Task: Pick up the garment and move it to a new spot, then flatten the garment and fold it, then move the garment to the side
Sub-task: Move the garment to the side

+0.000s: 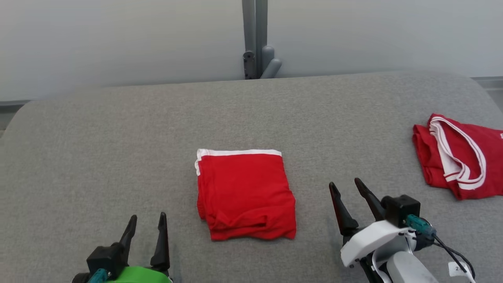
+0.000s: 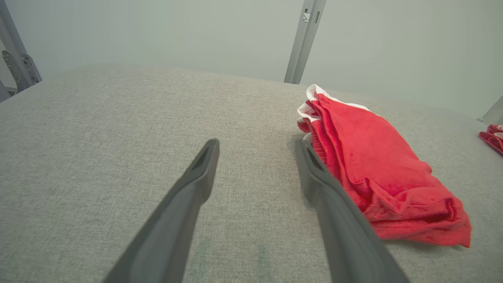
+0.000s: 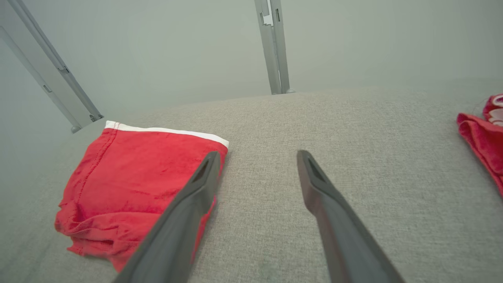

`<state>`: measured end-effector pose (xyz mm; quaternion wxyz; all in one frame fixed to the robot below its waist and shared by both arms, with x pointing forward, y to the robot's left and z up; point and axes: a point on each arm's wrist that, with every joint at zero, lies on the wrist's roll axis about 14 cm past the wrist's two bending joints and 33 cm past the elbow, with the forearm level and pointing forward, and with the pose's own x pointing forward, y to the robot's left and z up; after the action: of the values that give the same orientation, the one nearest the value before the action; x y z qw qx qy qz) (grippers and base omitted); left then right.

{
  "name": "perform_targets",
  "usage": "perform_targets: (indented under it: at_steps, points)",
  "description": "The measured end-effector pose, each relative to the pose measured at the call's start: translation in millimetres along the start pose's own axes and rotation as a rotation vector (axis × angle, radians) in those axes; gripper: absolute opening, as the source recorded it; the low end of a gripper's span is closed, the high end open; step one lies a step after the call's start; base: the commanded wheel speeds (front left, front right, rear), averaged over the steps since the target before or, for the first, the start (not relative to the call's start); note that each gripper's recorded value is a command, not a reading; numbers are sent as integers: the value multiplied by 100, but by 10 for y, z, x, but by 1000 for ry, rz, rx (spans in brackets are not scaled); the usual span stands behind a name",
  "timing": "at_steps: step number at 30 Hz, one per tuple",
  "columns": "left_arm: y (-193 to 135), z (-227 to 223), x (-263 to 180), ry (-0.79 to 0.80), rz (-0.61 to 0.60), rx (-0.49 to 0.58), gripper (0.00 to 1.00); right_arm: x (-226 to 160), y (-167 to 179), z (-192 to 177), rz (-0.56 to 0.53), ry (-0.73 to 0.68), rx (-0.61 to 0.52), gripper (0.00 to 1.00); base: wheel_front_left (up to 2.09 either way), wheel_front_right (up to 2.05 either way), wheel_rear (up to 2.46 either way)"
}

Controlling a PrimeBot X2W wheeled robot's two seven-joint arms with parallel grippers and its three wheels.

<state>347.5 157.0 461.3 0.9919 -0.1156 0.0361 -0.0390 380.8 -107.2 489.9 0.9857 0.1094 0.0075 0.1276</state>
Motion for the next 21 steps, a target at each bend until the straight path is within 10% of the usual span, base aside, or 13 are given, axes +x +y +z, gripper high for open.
perform_targets:
  at_steps: [20,21]
  points:
    - [672,-102,-366,37,245,-9,100,814,798,-1125,201,409,145,100,0,0,0]
    - [683,-110,-372,40,250,-11,100,824,822,-1146,208,414,146,62,0,0,0]
